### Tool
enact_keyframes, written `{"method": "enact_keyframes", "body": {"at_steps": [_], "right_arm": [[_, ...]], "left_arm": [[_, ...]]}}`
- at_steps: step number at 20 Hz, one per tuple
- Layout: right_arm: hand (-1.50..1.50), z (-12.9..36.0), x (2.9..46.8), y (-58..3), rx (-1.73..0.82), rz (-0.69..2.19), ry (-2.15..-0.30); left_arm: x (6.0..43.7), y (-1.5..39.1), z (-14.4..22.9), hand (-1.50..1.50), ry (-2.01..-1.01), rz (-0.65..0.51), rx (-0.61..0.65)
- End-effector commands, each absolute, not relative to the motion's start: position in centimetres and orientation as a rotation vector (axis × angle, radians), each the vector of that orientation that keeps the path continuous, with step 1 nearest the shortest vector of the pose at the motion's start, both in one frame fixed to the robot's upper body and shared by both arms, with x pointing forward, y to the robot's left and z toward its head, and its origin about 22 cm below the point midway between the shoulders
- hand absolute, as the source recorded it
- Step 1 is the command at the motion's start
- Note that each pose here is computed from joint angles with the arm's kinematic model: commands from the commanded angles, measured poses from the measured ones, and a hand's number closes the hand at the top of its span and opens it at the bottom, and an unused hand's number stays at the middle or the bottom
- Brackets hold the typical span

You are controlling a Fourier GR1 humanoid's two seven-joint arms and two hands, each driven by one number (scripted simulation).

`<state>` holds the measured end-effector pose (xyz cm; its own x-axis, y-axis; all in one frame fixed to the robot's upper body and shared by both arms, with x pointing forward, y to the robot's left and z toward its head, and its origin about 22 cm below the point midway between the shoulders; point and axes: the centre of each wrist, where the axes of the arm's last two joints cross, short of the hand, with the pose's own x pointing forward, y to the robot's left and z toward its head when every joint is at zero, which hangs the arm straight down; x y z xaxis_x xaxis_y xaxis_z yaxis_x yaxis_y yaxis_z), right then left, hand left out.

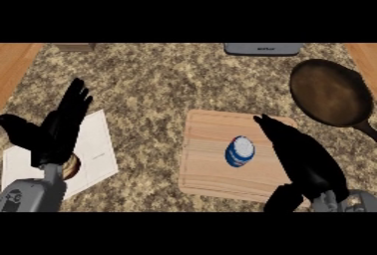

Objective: Pick the can from the cutting board and place it in the pan

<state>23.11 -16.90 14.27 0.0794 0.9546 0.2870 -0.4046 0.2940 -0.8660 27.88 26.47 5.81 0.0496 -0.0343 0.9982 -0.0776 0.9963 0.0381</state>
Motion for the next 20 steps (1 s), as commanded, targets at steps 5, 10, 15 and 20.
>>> {"method": "enact_keyframes", "body": {"at_steps": [5,10,15,20], "right_arm": [[-1.5,15.2,23.5,-14.3,-0.92,1.285,-0.812],[-1.5,13.9,24.4,-11.8,-0.916,1.259,-0.829],[-1.5,11.8,25.0,-9.4,-0.904,1.267,-0.805],[-1.5,12.7,27.7,-9.2,-0.915,1.268,-0.724]], "left_arm": [[28.2,28.1,6.2,0.0,-1.518,0.04,0.094],[28.4,25.6,6.0,0.0,-1.525,0.044,0.112],[27.8,26.8,6.6,0.0,-1.513,0.037,0.106],[27.6,27.9,5.5,0.0,-1.522,0.035,0.088]]}}
